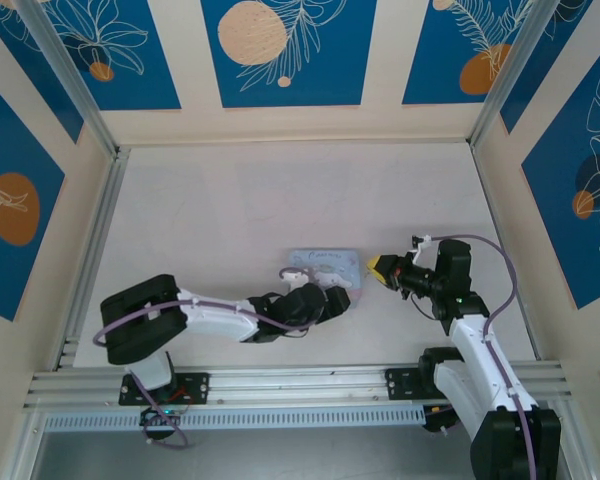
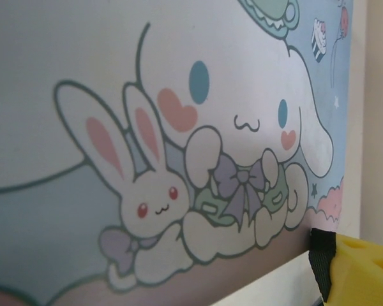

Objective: Unlock the padlock with the key

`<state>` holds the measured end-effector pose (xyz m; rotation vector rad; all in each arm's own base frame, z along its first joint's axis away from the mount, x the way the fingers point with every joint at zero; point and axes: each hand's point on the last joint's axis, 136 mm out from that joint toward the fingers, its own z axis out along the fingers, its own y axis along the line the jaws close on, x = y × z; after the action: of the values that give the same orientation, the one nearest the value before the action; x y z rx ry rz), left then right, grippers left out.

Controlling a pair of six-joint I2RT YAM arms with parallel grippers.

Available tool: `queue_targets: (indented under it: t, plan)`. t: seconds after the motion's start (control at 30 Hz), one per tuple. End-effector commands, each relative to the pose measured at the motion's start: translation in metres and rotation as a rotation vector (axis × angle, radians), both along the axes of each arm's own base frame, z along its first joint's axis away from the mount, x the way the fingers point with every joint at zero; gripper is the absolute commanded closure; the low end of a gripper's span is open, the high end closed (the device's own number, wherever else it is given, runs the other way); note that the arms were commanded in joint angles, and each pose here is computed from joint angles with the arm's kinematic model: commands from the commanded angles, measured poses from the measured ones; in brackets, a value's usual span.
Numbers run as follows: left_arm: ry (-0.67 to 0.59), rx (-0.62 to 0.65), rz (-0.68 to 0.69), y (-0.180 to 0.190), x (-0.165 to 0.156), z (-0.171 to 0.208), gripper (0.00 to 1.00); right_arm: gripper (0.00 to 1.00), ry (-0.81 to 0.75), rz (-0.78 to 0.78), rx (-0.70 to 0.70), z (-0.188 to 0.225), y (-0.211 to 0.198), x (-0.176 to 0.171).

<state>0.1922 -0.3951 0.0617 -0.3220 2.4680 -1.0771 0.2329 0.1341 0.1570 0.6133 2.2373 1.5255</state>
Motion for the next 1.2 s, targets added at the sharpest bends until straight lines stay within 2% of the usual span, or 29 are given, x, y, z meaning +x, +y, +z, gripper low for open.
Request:
queue_targets:
  t: [0.0,0.3,0.43,0.53,0.77,0.93,1.17]
  plan:
    - [-0.022,-0.049,0.044,-0.009,0.024,0.0,0.1,1.0,0.022,0.013,-0.017,-0.012,-0.001,0.003]
    - [-0.061,-0.119,0.067,-0.021,0.087,0.004,0.11,1.0,0.031,0.03,-0.032,-0.018,-0.001,0.046]
    - [-0.068,-0.096,0.014,-0.018,0.095,-0.003,0.12,1.0,0.021,0.038,-0.029,-0.015,0.0,0.068]
    - [-0.1,-0.026,-0.07,-0.013,0.09,-0.012,0.12,1.0,0.018,0.033,-0.028,-0.013,0.0,0.083]
    - [-0.251,0.247,-0.337,-0.006,0.08,-0.029,0.15,1.0,0.045,0.029,-0.011,-0.022,0.0,0.107]
    - [-0.327,0.382,-0.391,0.001,0.088,-0.036,0.17,1.0,0.061,0.025,-0.01,-0.029,0.0,0.109]
    - [-0.406,0.513,-0.389,0.008,0.098,-0.051,0.19,1.0,0.08,0.016,-0.017,-0.036,-0.001,0.108]
